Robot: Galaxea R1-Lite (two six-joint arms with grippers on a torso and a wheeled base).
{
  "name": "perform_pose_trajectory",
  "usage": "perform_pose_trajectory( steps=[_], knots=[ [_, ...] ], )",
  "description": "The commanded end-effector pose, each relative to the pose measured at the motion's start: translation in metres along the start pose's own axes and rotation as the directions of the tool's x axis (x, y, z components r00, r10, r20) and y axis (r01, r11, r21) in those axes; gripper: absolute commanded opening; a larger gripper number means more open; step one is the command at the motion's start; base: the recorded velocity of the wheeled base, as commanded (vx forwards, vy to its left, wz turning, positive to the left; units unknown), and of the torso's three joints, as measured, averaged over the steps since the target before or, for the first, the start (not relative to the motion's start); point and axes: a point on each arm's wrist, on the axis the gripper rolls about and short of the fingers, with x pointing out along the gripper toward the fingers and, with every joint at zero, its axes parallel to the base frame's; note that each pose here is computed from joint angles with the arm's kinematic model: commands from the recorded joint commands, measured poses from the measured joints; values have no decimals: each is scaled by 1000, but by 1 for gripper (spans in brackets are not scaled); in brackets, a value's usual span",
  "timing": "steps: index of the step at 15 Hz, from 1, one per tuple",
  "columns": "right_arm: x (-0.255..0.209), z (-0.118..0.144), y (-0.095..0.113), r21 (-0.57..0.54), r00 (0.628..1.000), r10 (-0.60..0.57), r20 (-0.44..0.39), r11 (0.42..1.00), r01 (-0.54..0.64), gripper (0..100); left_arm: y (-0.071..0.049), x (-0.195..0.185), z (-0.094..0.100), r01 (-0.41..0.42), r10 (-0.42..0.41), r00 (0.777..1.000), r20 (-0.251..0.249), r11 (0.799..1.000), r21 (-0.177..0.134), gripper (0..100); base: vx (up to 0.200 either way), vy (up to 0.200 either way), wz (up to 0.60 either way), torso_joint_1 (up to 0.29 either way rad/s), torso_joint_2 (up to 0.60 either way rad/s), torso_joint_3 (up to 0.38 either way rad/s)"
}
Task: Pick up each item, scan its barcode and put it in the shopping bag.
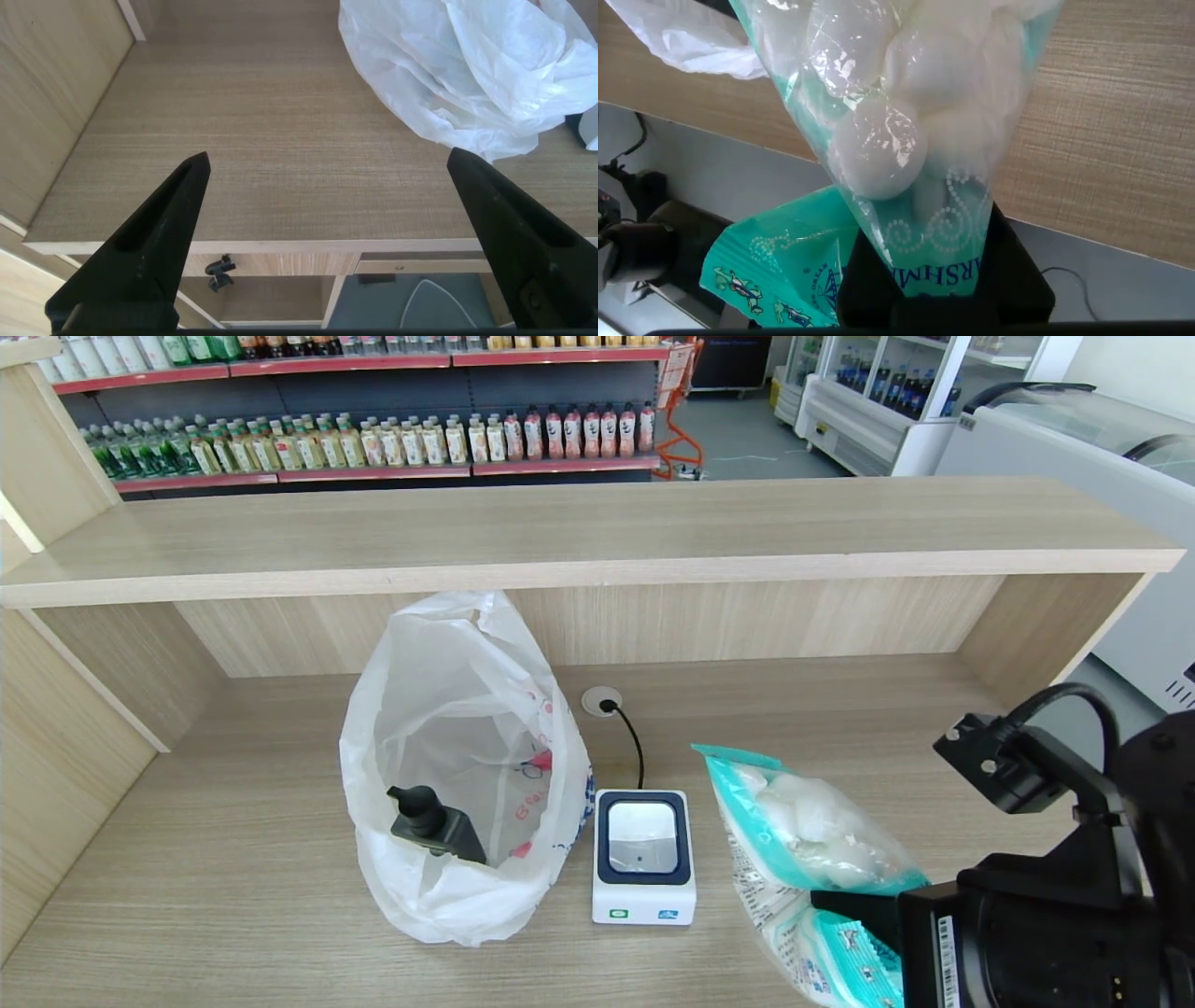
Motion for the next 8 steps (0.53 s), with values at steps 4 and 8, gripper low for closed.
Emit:
perform_pose_trajectory(
  steps=[4, 8],
  knots=[
    [2, 3, 3, 0, 1000, 4, 6, 1000, -4, 0, 0, 0, 0, 0, 0, 1000, -2, 1000, 0, 100, 0, 0, 0, 0, 0, 0],
    [1, 7, 6, 0, 1000, 13, 16, 1000, -13, 0, 0, 0, 0, 0, 0, 1000, -2, 1000, 0, 100, 0, 0, 0, 0, 0, 0]
  ],
)
